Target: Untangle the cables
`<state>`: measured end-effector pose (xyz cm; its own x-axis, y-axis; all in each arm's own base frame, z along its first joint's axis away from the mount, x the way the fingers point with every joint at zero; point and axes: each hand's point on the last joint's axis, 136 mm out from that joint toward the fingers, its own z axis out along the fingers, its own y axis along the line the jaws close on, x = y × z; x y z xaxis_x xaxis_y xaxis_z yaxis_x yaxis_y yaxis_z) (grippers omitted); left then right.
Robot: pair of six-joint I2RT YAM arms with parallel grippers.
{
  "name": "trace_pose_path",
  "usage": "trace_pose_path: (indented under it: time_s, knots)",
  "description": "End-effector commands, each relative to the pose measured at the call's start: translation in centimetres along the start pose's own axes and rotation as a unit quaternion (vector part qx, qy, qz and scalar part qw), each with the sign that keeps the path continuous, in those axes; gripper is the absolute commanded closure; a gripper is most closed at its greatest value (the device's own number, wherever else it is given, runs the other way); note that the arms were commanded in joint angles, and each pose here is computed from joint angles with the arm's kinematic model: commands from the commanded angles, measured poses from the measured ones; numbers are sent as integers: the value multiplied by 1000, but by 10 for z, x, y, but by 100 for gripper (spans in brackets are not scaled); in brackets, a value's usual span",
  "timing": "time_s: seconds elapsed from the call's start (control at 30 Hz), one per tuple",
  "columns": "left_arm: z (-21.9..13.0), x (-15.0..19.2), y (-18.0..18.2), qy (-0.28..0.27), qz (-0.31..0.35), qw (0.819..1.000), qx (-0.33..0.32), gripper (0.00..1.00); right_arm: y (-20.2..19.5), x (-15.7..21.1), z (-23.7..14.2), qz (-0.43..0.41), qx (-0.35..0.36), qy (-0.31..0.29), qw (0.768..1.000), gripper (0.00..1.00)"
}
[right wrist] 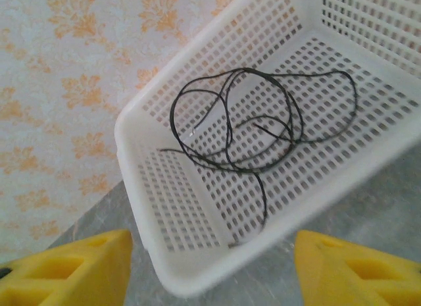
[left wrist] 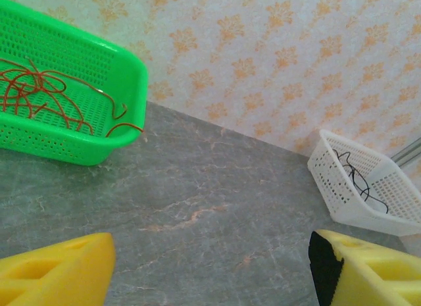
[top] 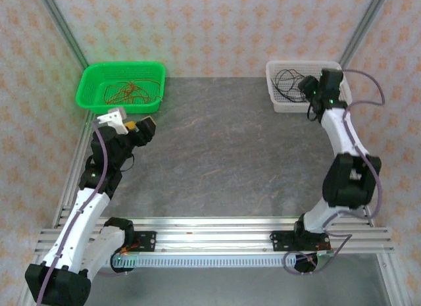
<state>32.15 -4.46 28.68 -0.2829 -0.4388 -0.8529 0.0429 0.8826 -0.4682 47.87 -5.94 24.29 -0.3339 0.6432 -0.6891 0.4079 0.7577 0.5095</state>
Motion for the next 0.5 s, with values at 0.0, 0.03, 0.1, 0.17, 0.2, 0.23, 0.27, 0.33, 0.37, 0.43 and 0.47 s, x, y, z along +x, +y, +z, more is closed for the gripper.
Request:
trace_pose_path:
  time_s: [0.0, 0.03, 0.1, 0.17, 0.2, 0.23, 0.27, 0.33, 0.37, 0.43, 0.47]
  knots:
    - [-10, -29, -8, -56, 40, 998, 0, 21, -13, -5, -38, -12, -4, -60, 998, 34]
    - [-11, -30, -4, -62, 48, 997, -9, 21, -19, 0, -50, -15, -3, -69, 998, 34]
    - [-11, -30, 1, -67, 67, 995, -23, 21, -30, 8, -70, -18, 0, -86, 996, 33]
    - [-10, -24, 10, -70, 79, 994, -37, 21, -37, 17, -88, -26, -9, -103, 994, 31]
    - [-9, -22, 15, -76, 81, 993, -45, 21, -41, 22, -93, -32, -11, -112, 993, 30]
    - [-10, -19, 22, -86, 80, 991, -58, 21, -45, 27, -99, -40, -17, -123, 992, 29]
    - [-10, -18, 29, -98, 76, 990, -70, 21, -48, 32, -104, -48, -22, -134, 990, 28]
    - [-11, -12, 49, -131, 70, 984, -101, 21, -56, 43, -110, -65, -31, -155, 985, 28]
    - [-12, -10, 57, -150, 68, 979, -117, 21, -60, 51, -112, -76, -37, -165, 983, 28]
    - [-17, -4, 86, -195, 65, 963, -172, 21, -62, 69, -117, -105, -72, -201, 971, 28]
    - [-21, -2, 99, -216, 66, 954, -198, 21, -61, 77, -120, -120, -93, -217, 964, 28]
